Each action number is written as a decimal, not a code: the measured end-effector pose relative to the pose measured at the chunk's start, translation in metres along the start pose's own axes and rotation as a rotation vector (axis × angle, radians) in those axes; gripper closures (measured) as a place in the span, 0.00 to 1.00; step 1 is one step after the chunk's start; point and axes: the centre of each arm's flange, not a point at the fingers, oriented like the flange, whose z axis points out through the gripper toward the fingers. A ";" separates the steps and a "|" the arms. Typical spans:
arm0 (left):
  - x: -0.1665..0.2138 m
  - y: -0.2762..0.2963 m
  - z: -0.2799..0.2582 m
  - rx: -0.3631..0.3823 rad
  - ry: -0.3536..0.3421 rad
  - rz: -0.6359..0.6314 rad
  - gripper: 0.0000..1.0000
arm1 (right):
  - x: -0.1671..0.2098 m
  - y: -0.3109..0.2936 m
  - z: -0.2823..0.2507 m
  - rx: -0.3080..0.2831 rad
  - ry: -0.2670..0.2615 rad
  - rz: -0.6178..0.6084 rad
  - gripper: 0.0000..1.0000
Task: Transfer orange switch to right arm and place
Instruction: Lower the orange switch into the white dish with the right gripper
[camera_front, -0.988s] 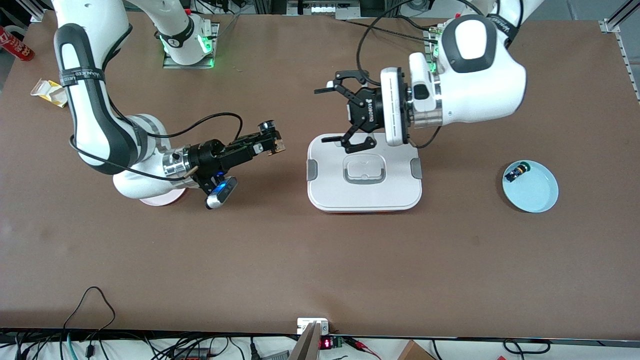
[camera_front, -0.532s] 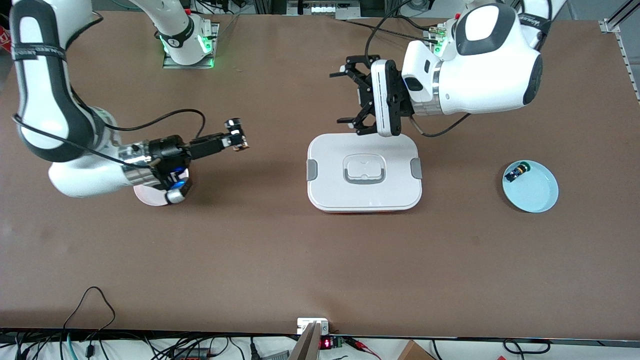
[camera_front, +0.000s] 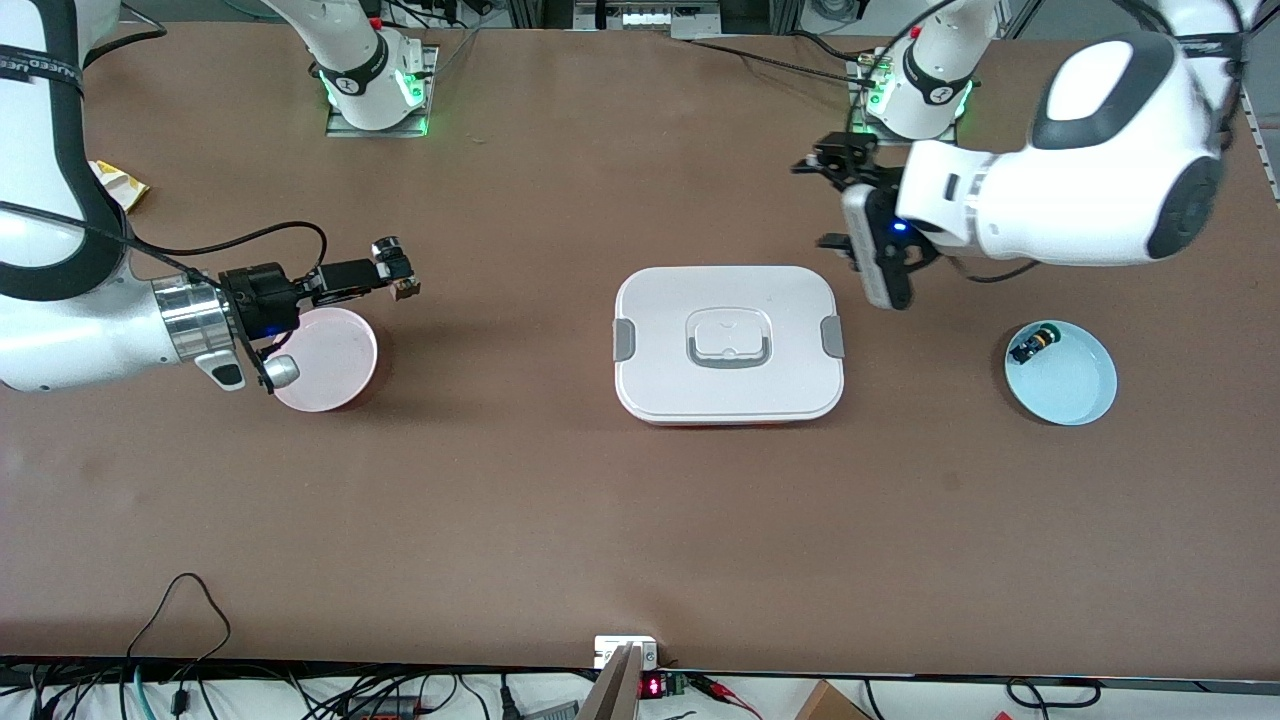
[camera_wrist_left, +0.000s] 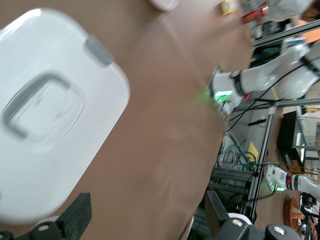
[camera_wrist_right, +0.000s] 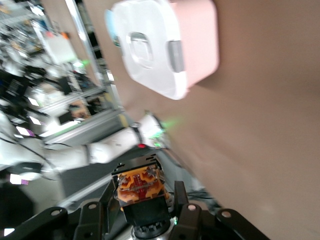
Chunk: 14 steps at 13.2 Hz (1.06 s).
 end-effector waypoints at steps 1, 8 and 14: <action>-0.010 -0.006 -0.015 0.057 -0.031 -0.069 0.00 | -0.002 0.003 -0.004 -0.076 -0.008 -0.049 0.52; -0.042 -0.028 -0.071 0.483 -0.131 -0.421 0.00 | -0.005 0.044 -0.046 -0.733 -0.192 -0.523 0.52; -0.101 -0.050 -0.148 0.579 0.008 -0.662 0.00 | 0.018 0.067 -0.067 -1.011 -0.288 -0.900 0.52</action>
